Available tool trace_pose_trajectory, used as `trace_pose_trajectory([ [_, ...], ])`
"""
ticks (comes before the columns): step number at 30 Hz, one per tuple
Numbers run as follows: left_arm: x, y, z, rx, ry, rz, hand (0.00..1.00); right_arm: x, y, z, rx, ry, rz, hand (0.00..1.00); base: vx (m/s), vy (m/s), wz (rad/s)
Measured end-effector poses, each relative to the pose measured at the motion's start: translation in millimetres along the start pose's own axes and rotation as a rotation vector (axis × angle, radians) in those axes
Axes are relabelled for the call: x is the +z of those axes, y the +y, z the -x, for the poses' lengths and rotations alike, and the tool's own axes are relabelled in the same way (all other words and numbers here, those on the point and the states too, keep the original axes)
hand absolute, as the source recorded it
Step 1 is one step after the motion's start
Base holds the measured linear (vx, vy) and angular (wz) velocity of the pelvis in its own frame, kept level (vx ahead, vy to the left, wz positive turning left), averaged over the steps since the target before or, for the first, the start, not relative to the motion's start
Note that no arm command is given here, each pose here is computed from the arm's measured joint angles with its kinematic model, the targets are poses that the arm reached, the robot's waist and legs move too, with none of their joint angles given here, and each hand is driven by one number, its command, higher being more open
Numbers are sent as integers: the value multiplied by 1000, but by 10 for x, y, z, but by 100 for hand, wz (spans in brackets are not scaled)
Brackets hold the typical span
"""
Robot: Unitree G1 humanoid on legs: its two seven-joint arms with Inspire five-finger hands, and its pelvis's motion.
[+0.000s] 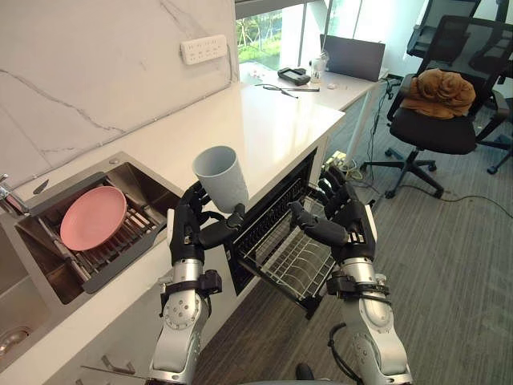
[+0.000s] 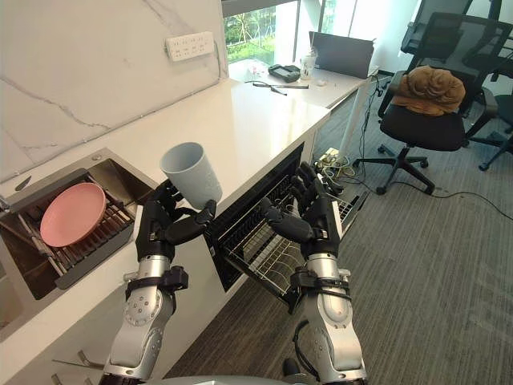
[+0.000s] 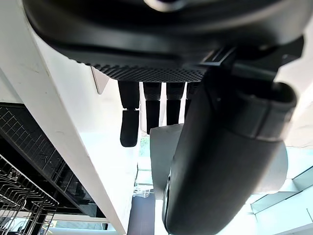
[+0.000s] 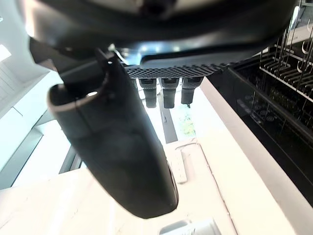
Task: Walk over to the sink, pick up the cup, carry it to the dishwasher, place the cup inside the dishwasher, then close the dishwasher door
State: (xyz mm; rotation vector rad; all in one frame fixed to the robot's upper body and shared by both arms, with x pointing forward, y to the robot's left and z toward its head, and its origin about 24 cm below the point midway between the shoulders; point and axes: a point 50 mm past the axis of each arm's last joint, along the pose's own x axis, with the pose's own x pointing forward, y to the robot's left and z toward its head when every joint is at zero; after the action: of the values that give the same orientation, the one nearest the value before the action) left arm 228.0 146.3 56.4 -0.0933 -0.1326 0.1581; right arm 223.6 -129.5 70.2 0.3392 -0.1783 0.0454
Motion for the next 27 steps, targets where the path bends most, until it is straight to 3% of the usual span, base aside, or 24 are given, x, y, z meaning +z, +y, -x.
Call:
trace_pose_trajectory([
  [14, -126, -271, -18, -171, 46, -55, 30, -23, 211, -20, 139, 11, -55, 90, 0, 0, 0],
  [27, -106, -487, 40, -262, 40, -33, 30, -68, 197, -15, 109, 25, -1, 90, -17, -10, 4],
])
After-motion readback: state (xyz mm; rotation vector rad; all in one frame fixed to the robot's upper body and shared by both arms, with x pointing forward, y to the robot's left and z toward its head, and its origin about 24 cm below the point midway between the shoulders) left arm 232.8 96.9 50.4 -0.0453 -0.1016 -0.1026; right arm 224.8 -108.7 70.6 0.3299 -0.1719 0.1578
